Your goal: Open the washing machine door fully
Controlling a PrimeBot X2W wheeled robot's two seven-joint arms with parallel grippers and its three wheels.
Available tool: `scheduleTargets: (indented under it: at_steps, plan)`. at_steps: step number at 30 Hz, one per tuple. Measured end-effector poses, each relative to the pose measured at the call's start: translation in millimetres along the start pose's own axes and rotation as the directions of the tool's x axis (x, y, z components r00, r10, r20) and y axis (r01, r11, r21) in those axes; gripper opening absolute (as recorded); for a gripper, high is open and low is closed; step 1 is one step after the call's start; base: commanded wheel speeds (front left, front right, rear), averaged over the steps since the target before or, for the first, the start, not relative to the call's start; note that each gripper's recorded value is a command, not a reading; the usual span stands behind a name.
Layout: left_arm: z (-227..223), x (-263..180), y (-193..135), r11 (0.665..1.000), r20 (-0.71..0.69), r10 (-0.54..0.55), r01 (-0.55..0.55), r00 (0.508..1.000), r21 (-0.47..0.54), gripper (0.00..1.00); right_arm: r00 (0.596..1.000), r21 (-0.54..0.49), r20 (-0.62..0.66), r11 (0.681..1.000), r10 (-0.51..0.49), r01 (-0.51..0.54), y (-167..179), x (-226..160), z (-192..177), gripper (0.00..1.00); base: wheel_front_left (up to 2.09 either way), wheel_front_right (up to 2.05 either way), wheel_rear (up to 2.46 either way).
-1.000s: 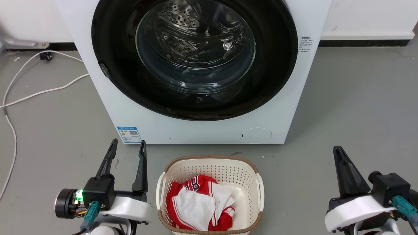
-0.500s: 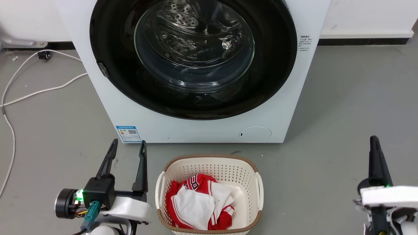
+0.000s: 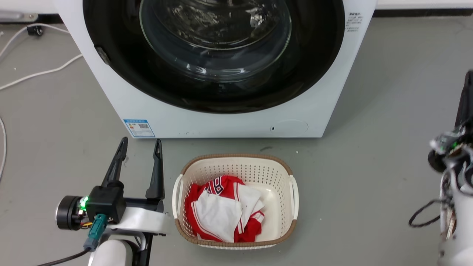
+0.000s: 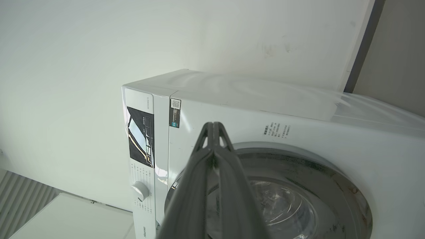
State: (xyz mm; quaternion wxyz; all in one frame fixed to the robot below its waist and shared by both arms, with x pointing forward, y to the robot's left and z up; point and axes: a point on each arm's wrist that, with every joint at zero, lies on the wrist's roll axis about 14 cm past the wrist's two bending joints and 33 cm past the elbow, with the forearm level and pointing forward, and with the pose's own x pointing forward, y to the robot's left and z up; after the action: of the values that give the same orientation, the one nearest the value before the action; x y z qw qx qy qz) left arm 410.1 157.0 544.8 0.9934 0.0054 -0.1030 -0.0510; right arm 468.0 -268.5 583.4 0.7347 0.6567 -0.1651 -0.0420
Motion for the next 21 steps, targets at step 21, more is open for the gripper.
scheduleTargets:
  at_steps: [21]
  plan:
    - [-36,50,6,1.0,-0.033,-0.006,0.006,0.999,-0.017,1.0,0.831,-0.359,-0.546,0.926,-0.106,-0.118,40,153,-119,0.0,0.0,0.0,0.0]
